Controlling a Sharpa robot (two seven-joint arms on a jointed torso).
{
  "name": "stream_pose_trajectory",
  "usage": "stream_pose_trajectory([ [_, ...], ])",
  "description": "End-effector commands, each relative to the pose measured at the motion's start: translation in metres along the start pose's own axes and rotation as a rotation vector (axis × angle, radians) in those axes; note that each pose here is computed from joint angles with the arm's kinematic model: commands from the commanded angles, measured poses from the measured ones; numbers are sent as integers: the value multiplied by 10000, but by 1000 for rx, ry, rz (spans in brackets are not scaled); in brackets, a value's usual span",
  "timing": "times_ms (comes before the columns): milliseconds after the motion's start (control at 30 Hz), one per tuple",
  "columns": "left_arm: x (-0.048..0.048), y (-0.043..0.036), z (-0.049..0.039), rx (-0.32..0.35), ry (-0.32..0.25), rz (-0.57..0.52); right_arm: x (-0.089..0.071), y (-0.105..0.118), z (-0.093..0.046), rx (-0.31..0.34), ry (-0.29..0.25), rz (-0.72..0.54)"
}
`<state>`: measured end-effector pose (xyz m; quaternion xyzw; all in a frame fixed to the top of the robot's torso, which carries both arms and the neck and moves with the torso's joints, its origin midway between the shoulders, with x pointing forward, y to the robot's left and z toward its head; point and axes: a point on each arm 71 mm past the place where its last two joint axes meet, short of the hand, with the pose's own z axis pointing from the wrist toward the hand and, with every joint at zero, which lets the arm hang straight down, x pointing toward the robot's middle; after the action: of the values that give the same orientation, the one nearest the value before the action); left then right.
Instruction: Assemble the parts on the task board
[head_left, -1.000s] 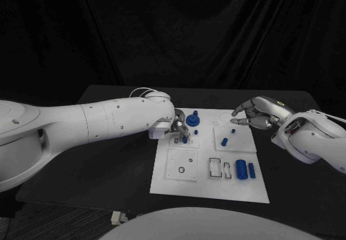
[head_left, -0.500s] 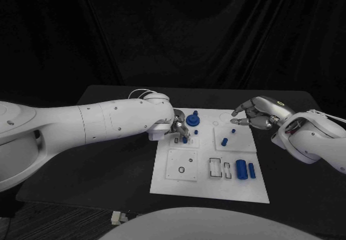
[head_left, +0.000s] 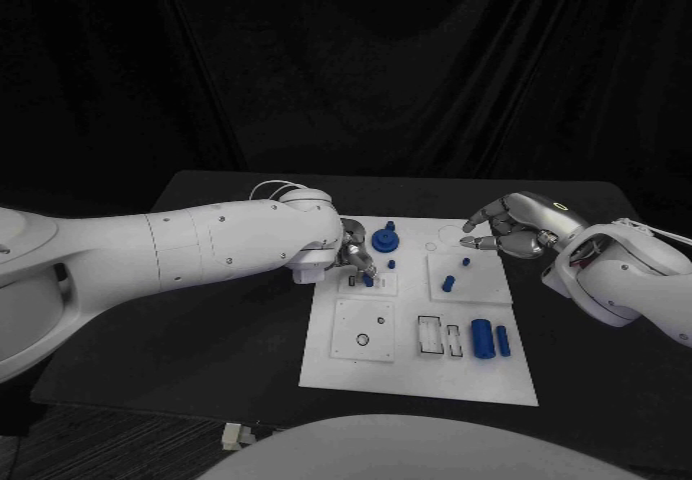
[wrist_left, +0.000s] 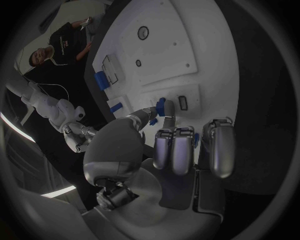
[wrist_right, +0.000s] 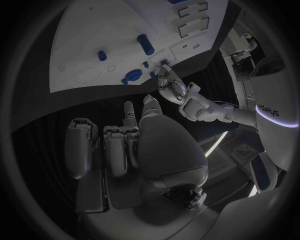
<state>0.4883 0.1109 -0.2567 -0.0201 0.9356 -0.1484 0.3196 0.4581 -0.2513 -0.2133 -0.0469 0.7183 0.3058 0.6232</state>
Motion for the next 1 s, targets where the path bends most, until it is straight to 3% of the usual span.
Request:
stream_pose_trajectory([
  [33,7,-18,-15,7,-10,-12,8,-10,-2,12,1,-5],
  [1000,-40,29,-140,32,-99,-70,13,-17,-1,16,2,-6],
])
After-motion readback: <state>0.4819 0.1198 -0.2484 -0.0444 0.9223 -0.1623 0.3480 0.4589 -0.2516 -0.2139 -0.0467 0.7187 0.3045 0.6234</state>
